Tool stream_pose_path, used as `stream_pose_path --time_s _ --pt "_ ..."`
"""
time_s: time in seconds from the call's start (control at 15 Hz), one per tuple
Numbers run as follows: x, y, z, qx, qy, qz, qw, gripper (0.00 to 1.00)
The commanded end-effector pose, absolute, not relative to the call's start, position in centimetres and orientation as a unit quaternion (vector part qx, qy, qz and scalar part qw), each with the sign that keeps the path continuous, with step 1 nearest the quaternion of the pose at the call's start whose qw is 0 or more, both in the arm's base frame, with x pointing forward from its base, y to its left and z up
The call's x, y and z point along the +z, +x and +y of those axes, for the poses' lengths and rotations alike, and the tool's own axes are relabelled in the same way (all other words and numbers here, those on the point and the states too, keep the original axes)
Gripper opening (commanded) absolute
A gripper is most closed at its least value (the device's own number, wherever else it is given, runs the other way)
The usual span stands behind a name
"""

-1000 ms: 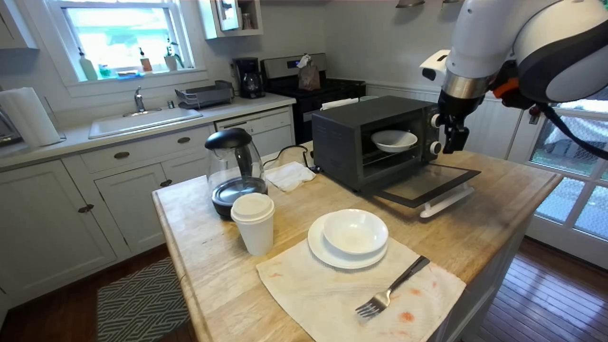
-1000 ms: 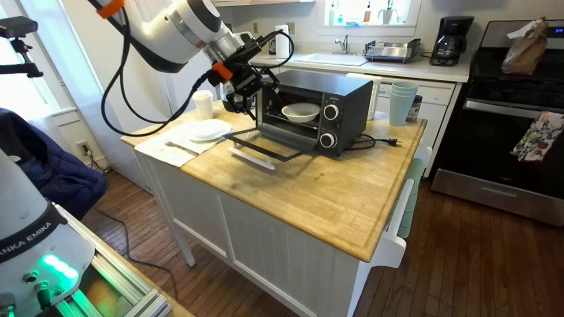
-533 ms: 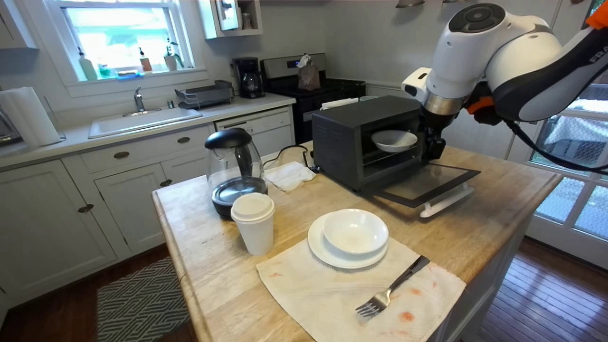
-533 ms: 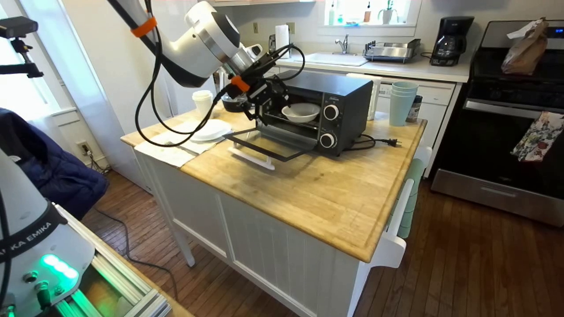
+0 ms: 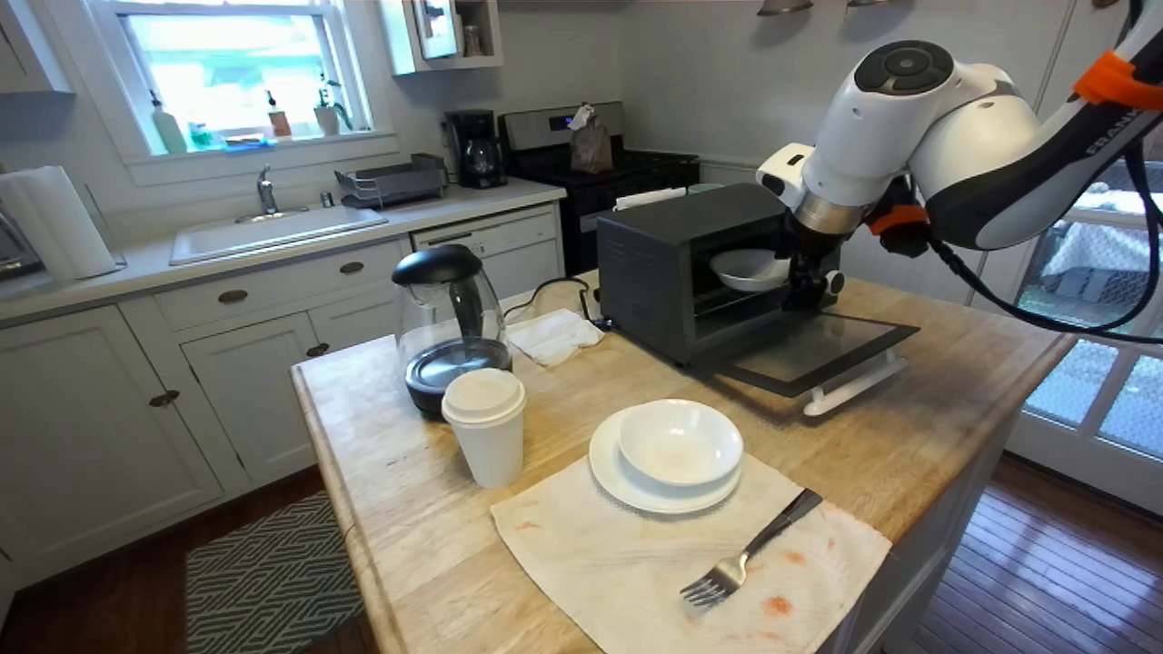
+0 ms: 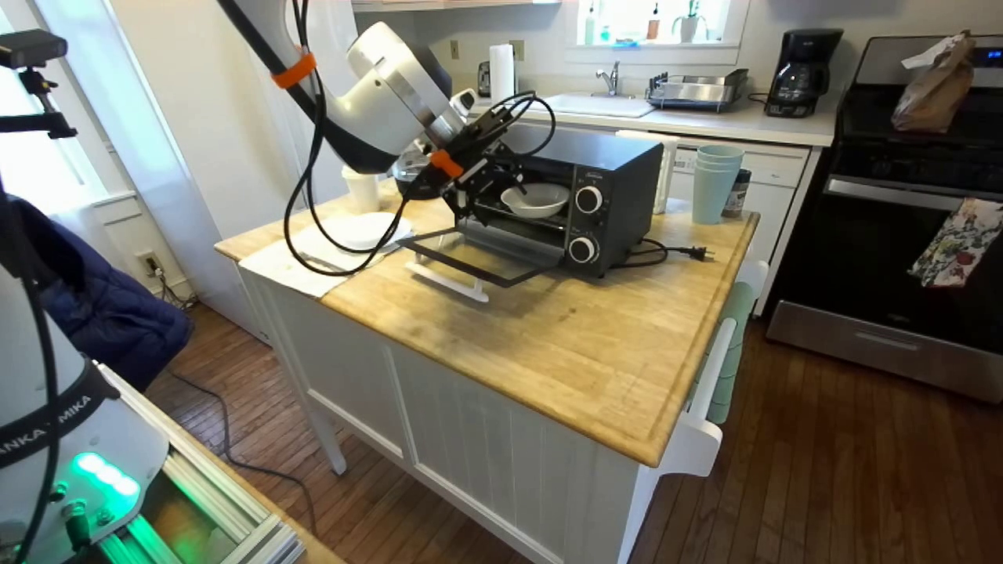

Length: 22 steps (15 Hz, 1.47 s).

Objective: Remove the bowl from the oven then close the oven

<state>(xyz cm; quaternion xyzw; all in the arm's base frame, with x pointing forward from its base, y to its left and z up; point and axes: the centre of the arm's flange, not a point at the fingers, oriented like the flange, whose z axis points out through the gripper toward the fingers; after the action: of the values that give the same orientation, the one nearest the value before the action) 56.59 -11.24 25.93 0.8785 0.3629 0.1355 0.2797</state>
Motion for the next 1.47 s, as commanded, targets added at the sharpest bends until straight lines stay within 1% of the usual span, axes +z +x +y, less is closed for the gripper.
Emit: stream_pose_path --time_s 0.0,0.13,0.2,0.33,0.6,0.67,0.73,0.93,1.07,1.13,1.27,1.33,1.4 --pt "24.7 57.7 -11.6 0.153 0.875 0.368 0.276 0.95" --pt "24.5 57.9 -11.6 0.155 0.874 0.37 0.273 0.86" --pt "24.5 58.0 -11.5 0.155 0.874 0.371 0.274 0.86" --pt "24.7 58.0 -11.5 0.156 0.873 0.371 0.275 0.92" --pt "25.3 58.3 -11.5 0.158 0.873 0.369 0.277 0.82" --pt "25.4 58.4 -11.5 0.158 0.873 0.369 0.277 0.69" --pt "25.4 58.4 -11.5 0.159 0.873 0.369 0.278 0.64" --pt "25.6 58.6 -11.4 0.16 0.872 0.369 0.28 0.52" --pt "25.7 58.6 -11.3 0.161 0.872 0.368 0.28 0.51" --pt "25.7 58.6 -11.3 0.161 0.872 0.369 0.28 0.54" --pt "25.7 58.6 -11.3 0.161 0.872 0.369 0.28 0.55" --pt "25.7 58.6 -11.3 0.161 0.872 0.369 0.279 0.54" --pt "25.6 58.7 -11.3 0.16 0.872 0.37 0.279 0.5"
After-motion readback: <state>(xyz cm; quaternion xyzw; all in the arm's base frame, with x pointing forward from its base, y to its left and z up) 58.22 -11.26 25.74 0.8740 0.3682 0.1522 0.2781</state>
